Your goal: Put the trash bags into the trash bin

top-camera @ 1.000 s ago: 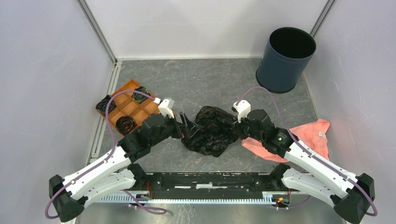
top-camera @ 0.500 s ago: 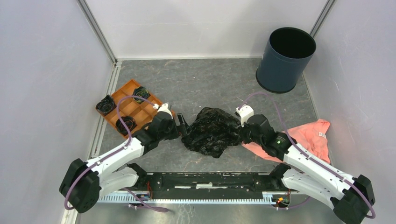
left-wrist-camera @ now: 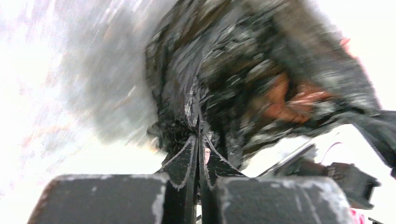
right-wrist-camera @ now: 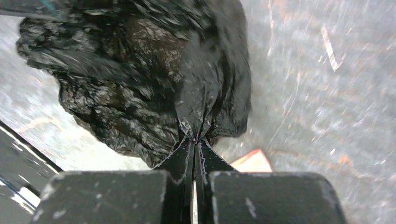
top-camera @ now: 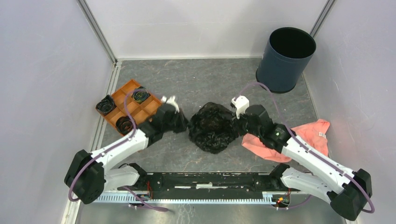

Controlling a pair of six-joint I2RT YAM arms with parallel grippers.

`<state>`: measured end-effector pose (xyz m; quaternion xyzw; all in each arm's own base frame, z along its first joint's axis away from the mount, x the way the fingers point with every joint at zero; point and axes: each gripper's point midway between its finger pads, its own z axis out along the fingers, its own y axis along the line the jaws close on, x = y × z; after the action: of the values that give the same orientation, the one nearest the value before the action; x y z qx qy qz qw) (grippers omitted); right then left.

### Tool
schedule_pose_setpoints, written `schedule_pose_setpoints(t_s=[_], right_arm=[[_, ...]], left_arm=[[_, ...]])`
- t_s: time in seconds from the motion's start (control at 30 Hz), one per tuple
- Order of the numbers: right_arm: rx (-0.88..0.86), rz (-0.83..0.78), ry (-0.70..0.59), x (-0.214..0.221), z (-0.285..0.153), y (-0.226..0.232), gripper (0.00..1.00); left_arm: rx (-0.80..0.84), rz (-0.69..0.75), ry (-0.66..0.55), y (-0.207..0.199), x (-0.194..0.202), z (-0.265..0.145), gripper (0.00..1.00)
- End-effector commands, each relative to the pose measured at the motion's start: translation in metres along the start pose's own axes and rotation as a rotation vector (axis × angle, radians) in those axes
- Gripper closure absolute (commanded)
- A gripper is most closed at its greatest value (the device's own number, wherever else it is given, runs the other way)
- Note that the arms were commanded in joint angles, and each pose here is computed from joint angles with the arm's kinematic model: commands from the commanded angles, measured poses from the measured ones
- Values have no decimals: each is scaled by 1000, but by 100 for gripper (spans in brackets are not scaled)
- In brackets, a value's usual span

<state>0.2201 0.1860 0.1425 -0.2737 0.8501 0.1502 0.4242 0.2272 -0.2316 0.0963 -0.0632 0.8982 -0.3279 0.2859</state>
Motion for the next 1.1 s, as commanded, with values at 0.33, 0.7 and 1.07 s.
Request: schedule_pose_setpoints(t_s=[0.33,0.7,1.07], right_arm=[[-256,-72,-500,-185,-75,49,99],[-284,-19,-393,-131,-43,53,100],[-223,-86,-395,-151,-39,42,100]], left_arm=[[173,137,-524,-120,-148,-134,98],[26,73,-393,-41,-86,-95,98],[199,31,-380,-60,-70,-109,98]])
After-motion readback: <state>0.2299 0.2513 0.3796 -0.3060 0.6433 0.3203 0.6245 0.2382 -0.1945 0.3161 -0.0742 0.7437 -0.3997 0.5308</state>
